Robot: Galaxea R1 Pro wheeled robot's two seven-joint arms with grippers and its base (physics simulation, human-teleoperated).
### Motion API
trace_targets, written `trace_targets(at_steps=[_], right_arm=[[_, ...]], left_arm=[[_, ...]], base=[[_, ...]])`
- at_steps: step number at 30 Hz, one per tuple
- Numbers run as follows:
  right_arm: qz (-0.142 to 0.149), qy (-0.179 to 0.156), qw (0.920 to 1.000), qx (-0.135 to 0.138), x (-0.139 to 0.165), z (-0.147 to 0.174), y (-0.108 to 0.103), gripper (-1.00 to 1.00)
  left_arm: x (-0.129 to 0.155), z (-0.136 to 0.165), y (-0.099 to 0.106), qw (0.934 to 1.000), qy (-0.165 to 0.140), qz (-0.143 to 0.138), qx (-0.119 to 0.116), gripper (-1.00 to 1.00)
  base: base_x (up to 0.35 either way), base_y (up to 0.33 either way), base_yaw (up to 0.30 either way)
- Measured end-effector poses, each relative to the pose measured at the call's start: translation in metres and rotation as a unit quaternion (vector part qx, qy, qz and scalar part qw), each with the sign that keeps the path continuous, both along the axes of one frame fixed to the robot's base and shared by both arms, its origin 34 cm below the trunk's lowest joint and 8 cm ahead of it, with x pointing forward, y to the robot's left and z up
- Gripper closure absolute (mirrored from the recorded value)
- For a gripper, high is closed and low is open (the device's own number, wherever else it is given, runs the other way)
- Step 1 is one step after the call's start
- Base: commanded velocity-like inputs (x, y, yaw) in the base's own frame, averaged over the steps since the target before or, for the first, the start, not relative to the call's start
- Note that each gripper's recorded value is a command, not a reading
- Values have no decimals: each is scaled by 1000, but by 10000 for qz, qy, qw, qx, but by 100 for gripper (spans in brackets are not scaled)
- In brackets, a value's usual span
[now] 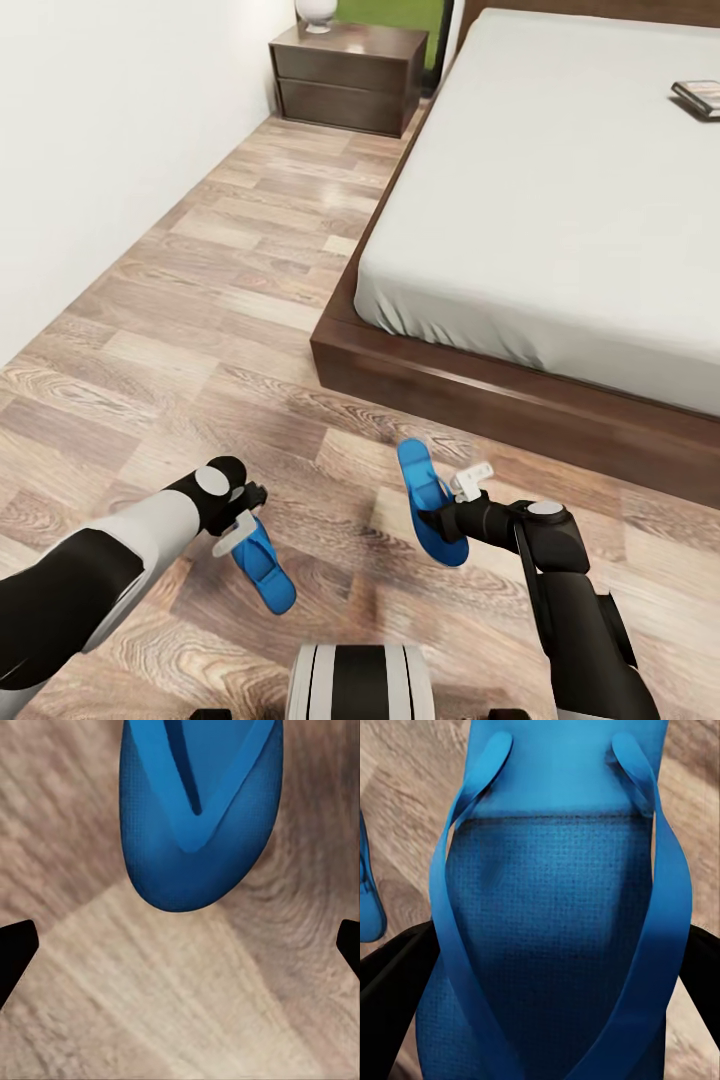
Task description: In the bedroom, move the book from the bed onto either nightstand, and place the two sandals side by side next to the bed.
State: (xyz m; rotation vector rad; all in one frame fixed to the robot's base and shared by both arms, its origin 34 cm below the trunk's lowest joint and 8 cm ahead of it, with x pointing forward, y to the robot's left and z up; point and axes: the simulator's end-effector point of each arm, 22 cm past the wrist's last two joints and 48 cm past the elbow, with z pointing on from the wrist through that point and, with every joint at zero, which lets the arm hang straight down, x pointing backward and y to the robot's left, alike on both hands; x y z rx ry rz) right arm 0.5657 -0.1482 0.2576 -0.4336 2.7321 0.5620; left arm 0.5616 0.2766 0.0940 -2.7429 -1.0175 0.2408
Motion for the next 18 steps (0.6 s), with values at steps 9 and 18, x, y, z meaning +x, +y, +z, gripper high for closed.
trace_targets(at_steps=[9,18], right_arm=[[0,184,9998,0,-9,-18,0,100],[0,368,9993,0,-18,-37,0,100]], left_arm=[[17,-9,-12,10000,-24,-33,-70,-100],[7,-26,-19,9998,131,-56,-109,-100]], base=[[0,0,0],[0,0,0]])
